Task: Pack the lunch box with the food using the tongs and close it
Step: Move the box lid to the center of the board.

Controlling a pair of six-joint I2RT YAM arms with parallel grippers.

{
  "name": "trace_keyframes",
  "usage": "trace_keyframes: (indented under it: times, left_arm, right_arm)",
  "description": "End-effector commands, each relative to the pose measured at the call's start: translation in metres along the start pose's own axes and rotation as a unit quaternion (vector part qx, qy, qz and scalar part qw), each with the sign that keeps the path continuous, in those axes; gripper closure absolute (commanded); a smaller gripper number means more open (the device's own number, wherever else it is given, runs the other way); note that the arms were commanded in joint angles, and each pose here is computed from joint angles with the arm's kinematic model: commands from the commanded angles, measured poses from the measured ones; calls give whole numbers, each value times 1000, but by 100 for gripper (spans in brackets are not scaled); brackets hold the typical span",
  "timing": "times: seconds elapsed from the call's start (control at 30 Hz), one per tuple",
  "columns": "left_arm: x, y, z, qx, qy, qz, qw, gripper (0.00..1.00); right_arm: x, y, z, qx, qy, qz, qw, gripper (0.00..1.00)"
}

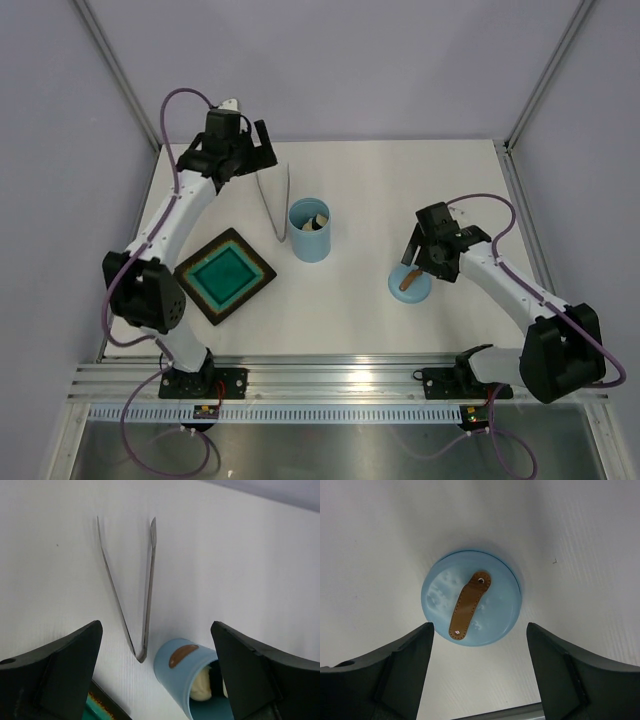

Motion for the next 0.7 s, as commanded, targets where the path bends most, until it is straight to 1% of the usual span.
trace_keyframes:
  times: [0.0, 0.03, 0.07, 0.1, 0.2, 0.23, 0.3, 0.37, 0.43, 0.47, 0.53, 0.57, 0.63, 0.67]
  left_arm:
    - [2, -49, -13, -59, -14, 13, 998, 6]
    - [2, -51, -3, -47, -15, 17, 999, 6]
    - [2, -56, 1, -47, -17, 20, 999, 6]
    - [3, -66, 1, -55, -18, 25, 998, 6]
    - [4, -73, 17, -38, -16, 29, 999, 6]
    - [4, -81, 17, -43, -13, 32, 998, 6]
    - [6, -85, 25, -33, -10, 30, 999, 6]
    - [5, -94, 27, -34, -9, 41, 999, 6]
    - [5, -99, 30, -34, -7, 48, 998, 6]
    - [5, -105, 29, -41, -7, 49, 998, 6]
    - [6, -110, 30, -45, -1, 47, 998, 6]
    - [7, -113, 30, -46, -1, 45, 998, 6]
    - [7, -117, 30, -47, 2, 47, 998, 6]
    - [6, -120, 30, -49, 1, 51, 997, 6]
  right_arm:
    - [8, 12, 1, 11, 23, -2, 1000, 18]
    - [11, 15, 0, 12, 26, -5, 1000, 20]
    - [13, 20, 2, 20, 25, -3, 999, 22]
    - [17, 22, 1, 19, 26, -9, 999, 27]
    - [22, 31, 0, 27, 22, -2, 999, 35]
    - [23, 34, 0, 29, 22, 1, 999, 38]
    - [26, 39, 0, 32, 20, 2, 999, 42]
    - [28, 43, 1, 40, 17, 7, 999, 42]
    - [30, 45, 1, 42, 17, 4, 999, 45]
    - [31, 47, 2, 48, 17, 2, 999, 50]
    - [35, 48, 2, 50, 15, -9, 999, 55]
    - [38, 49, 2, 55, 16, -18, 998, 62]
    - [43, 48, 3, 64, 13, -39, 997, 68]
    - [49, 46, 4, 74, 14, -68, 995, 73]
Point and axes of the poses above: each gripper's point midway between its finger pads, its own y axis out along the fingers, its own x axis along the line the jaws close on, z = x × y, the point moved 9 cm from there along -y, back along the fingers, and after that the axes turned 15 degrees about y, right-handed, at the moved point
